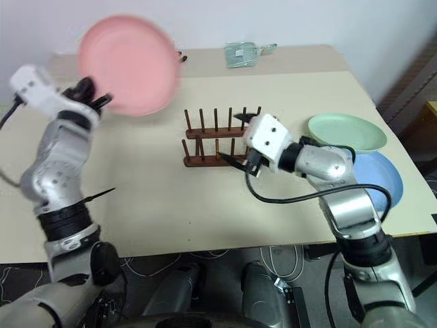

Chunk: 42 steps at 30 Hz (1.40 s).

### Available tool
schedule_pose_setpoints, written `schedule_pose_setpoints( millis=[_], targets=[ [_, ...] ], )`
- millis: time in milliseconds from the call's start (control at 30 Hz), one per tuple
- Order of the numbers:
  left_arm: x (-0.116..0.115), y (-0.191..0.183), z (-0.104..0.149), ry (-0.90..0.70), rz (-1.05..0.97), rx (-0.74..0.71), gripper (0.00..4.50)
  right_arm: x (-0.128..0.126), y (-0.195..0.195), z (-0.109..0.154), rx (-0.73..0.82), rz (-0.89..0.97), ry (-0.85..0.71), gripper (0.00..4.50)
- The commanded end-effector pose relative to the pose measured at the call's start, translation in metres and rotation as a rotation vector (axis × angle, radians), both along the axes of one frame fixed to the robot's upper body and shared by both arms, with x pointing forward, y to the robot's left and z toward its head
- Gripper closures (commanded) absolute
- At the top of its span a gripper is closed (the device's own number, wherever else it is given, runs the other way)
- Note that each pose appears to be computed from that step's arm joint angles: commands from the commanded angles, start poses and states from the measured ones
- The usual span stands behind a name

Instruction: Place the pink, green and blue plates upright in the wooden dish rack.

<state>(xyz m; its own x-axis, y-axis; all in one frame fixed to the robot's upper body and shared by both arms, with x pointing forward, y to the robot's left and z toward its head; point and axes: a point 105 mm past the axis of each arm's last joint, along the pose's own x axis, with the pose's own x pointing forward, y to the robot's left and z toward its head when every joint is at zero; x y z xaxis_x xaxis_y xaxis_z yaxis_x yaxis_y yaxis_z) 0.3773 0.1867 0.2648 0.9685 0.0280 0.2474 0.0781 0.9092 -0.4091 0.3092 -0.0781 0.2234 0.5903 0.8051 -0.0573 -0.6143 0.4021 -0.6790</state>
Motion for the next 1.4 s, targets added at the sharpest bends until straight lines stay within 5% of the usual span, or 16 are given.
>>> schedule_pose_setpoints(
  millis=[33, 233, 300, 533, 633, 767, 833, 933, 1033, 1167, 1400],
  targets=[
    [-0.004, -0.050, 0.013, -0.040, -0.106, 0.111, 4.48, 0.019, 0.013, 0.008, -0.117, -0.063, -0.223, 0.05],
    [-0.011, -0.097, 0.002, -0.006, -0.231, 0.121, 4.50, 0.048, 0.015, -0.003, -0.258, -0.153, -0.383, 0.30],
    [-0.012, -0.101, -0.001, 0.008, -0.246, 0.117, 4.50, 0.051, 0.012, -0.008, -0.288, -0.166, -0.401, 0.92],
    [-0.016, -0.103, -0.005, 0.025, -0.302, 0.068, 4.50, 0.050, 0.009, -0.010, -0.297, -0.180, -0.438, 4.48],
    [-0.017, -0.104, -0.002, 0.017, -0.321, 0.030, 3.48, 0.051, 0.007, -0.003, -0.286, -0.199, -0.467, 4.50],
    [-0.014, -0.060, 0.041, -0.166, -0.178, -0.069, 1.55, 0.056, -0.015, 0.014, -0.297, -0.277, -0.523, 4.50],
    [-0.008, -0.033, 0.038, -0.158, -0.066, -0.030, 1.55, 0.055, -0.027, 0.025, -0.234, -0.315, -0.525, 4.50],
    [-0.007, -0.013, 0.022, -0.147, -0.007, 0.276, 1.55, 0.044, -0.047, 0.051, 0.068, -0.323, -0.406, 4.50],
    [-0.013, -0.018, 0.000, -0.141, -0.090, 0.457, 1.55, 0.028, -0.052, 0.060, 0.379, -0.235, -0.167, 4.50],
    [-0.042, -0.065, -0.039, -0.168, -0.444, 0.675, 1.55, -0.001, -0.045, 0.072, 0.771, -0.039, 0.125, 4.50],
    [-0.088, -0.110, -0.065, -0.151, -0.830, 0.626, 1.55, -0.006, -0.041, 0.051, 0.870, -0.062, 0.312, 4.50]
  ],
)
